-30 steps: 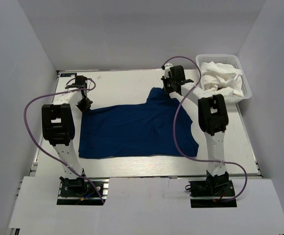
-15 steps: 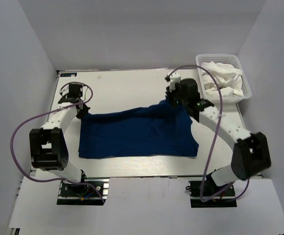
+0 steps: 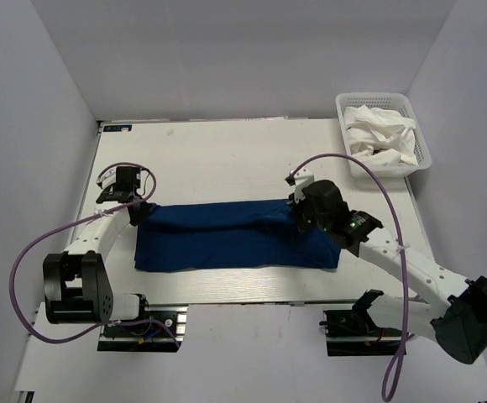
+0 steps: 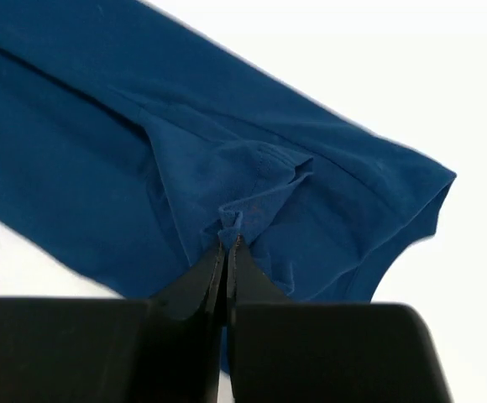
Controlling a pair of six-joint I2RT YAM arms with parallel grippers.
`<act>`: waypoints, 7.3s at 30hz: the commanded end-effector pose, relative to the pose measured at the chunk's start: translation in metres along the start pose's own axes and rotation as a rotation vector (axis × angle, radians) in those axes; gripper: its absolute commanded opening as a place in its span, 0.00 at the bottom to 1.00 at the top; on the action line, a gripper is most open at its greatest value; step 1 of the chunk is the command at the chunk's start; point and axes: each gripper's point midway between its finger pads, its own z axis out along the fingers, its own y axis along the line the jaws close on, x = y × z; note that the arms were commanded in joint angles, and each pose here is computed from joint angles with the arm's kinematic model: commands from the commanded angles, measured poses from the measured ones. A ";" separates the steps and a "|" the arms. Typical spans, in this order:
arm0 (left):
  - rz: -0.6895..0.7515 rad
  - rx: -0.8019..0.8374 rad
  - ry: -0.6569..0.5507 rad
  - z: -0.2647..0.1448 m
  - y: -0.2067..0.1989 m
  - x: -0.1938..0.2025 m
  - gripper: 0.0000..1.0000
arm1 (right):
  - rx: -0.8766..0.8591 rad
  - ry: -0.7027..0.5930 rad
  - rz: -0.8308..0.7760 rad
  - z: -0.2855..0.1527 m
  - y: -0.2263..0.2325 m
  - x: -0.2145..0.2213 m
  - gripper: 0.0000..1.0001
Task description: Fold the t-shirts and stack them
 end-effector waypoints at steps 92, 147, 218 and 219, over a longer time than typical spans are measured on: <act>0.048 -0.038 0.117 0.048 -0.015 0.010 1.00 | -0.771 0.491 0.263 -0.010 0.183 0.088 0.90; 0.691 0.481 0.387 -0.128 -0.088 0.194 1.00 | 0.044 0.134 0.388 0.236 -0.141 -0.110 0.90; 0.713 0.706 0.377 -0.172 -0.065 0.296 0.99 | 0.047 0.107 0.719 0.040 -0.032 0.018 0.90; 0.721 0.682 0.367 -0.163 -0.063 0.299 0.99 | 0.029 0.107 0.734 0.027 -0.025 0.031 0.90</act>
